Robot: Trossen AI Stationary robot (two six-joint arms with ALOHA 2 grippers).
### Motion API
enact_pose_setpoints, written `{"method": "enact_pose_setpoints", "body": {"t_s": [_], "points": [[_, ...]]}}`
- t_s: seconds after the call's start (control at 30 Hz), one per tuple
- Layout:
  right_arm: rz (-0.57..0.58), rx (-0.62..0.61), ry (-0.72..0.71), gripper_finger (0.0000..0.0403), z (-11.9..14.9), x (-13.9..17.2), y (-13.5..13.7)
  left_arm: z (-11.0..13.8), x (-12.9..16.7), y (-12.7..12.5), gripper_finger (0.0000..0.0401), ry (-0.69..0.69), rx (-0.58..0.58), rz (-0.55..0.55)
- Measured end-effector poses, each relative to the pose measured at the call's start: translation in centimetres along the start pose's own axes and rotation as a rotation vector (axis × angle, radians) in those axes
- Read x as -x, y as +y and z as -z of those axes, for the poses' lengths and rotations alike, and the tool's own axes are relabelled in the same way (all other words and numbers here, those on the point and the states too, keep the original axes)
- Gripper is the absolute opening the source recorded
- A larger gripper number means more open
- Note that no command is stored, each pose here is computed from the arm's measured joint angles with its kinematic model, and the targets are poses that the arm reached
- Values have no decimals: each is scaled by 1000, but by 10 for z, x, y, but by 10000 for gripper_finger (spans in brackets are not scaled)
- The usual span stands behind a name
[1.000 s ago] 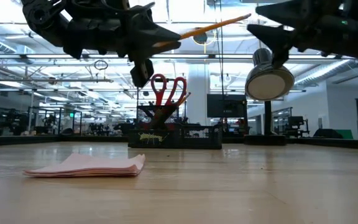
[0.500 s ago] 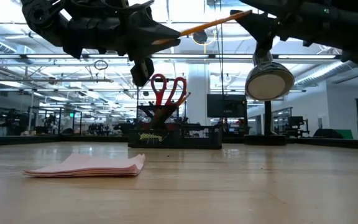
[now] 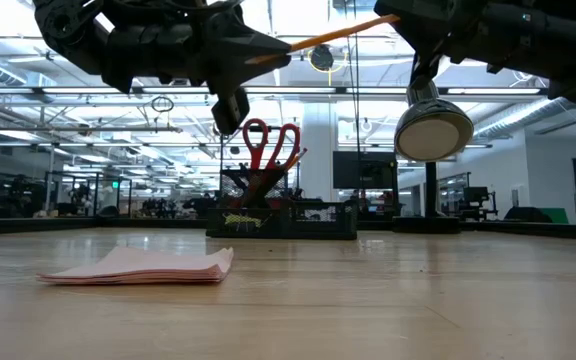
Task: Pick and place office supplies into organizer
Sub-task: Put the orange pencil into the black desk organizer
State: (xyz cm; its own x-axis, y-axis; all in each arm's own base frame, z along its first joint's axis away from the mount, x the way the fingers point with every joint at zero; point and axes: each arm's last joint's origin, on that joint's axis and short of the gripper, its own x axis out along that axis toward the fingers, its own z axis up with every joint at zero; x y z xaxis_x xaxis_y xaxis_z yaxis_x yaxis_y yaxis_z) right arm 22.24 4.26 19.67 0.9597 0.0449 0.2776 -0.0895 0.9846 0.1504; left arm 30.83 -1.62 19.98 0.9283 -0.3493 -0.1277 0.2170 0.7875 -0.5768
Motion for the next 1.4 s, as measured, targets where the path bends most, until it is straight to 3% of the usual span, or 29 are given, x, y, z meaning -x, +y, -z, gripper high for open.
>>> {"method": "enact_pose_setpoints", "body": {"t_s": [0.3, 0.5, 0.7, 0.9, 1.17, 1.4], "points": [[-2, 22, -5, 10, 0, 0, 0, -1, 0, 0, 17, -20, -13, -6], [8, 41, 14, 17, 1, 0, 0, -1, 1, 4, 105, -36, -50, -86], [55, 84, 38, 9, 4, 0, -2, -2, 8, 18, 203, 37, -27, -143], [110, 111, 60, 14, 6, 0, -5, -11, 21, 23, 256, 17, -50, -181], [176, 161, 53, 12, 3, 1, -7, -25, 70, 10, 259, -156, -147, -233], [247, 242, 70, 10, -9, -5, -10, -12, 124, -2, 254, -368, -220, -257]]}}
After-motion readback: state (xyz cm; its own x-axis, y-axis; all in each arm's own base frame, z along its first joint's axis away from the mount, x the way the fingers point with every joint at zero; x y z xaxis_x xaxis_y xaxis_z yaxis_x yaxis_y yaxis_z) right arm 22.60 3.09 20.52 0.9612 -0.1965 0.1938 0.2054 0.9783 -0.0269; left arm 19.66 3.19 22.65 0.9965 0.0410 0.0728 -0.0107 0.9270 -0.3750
